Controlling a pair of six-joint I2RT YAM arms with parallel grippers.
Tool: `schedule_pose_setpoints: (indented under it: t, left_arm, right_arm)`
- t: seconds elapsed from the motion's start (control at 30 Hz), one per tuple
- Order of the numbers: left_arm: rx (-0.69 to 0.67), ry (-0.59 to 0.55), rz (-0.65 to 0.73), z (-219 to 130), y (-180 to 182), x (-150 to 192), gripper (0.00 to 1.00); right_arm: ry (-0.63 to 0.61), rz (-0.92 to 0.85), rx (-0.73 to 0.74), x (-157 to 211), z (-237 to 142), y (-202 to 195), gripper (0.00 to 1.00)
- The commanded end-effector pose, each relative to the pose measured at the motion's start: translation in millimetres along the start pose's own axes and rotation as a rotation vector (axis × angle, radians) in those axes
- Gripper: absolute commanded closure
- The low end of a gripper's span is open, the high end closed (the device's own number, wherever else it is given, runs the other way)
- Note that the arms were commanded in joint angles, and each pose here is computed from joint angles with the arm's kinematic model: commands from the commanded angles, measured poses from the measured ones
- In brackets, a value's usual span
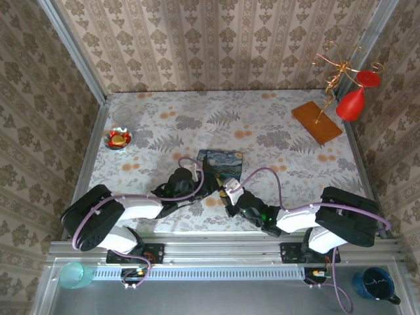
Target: Unlock a padlock with a key
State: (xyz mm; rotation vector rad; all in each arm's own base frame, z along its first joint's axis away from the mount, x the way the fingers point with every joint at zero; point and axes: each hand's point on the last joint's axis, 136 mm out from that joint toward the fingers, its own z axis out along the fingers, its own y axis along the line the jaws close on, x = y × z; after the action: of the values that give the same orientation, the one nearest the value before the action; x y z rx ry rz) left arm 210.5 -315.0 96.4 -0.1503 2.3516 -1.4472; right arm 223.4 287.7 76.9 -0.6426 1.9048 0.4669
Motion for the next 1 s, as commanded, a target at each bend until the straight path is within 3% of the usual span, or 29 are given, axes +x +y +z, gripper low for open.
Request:
schedule_pose_setpoints:
  t: [0.0,0.23,0.37,0.57,0.97]
  left_arm:
    - [-0.017,-0.07,0.053,-7,-3,-19,1.0]
    - [-0.15,-0.048,0.173,-15,1,-24,1.0]
    - [-0.24,-0.048,0.228,-22,8,-27,1.0]
    - [-0.356,-0.022,0.308,-22,16,-25,1.0]
    - [-0.472,0.097,0.381,8,29,4,1.0]
  right_arm:
    - [-0.056,0.131,-0.056,-14,-6,11,0.88]
    - [-0.031,0.143,-0.009,-20,-13,-1,0.62]
    - [-0.061,0.182,0.007,-25,-23,-13,0.53]
    - [-0.041,0.251,0.038,-27,-36,-31,0.46]
    - [-0.032,0.391,0.044,-32,-49,-42,0.45]
